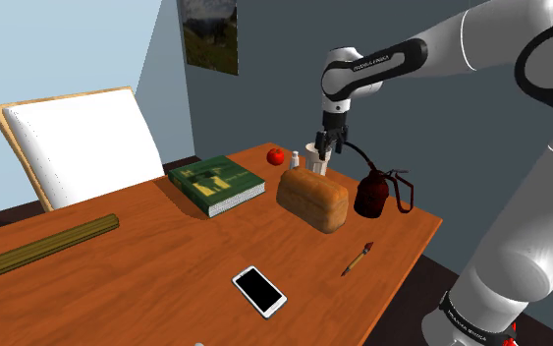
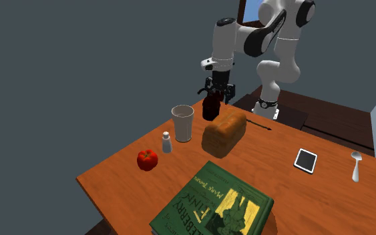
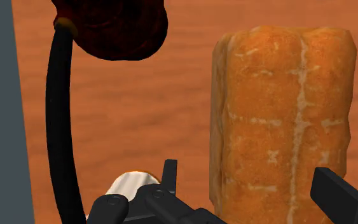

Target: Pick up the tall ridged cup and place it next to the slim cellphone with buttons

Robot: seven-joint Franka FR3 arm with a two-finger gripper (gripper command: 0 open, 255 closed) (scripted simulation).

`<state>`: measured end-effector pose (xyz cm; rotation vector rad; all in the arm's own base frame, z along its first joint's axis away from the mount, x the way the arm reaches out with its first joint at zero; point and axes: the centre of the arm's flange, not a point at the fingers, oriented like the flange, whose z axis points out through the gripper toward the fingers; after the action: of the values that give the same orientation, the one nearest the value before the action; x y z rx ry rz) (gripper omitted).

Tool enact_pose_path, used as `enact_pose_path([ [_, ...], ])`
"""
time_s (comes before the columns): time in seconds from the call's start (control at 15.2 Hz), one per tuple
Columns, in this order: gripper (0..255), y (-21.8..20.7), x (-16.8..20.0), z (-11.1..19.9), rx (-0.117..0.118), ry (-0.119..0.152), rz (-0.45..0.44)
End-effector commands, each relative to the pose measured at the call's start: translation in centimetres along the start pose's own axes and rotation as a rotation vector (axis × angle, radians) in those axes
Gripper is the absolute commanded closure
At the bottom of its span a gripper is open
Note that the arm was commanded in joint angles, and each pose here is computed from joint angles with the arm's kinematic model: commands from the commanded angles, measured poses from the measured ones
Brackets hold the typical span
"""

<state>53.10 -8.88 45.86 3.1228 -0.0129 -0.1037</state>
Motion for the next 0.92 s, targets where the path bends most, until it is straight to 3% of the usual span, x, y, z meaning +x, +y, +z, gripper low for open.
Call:
enact_pose_path([
  [0.0,0,0.6,2.2,0.6,-0.013,0.01,-0.003],
  [0.59,0,4.3,12.4,2.6,-0.07,0.052,-0.016],
  [0.86,0,4.7,13.2,4.3,-0.074,0.056,-0.017],
])
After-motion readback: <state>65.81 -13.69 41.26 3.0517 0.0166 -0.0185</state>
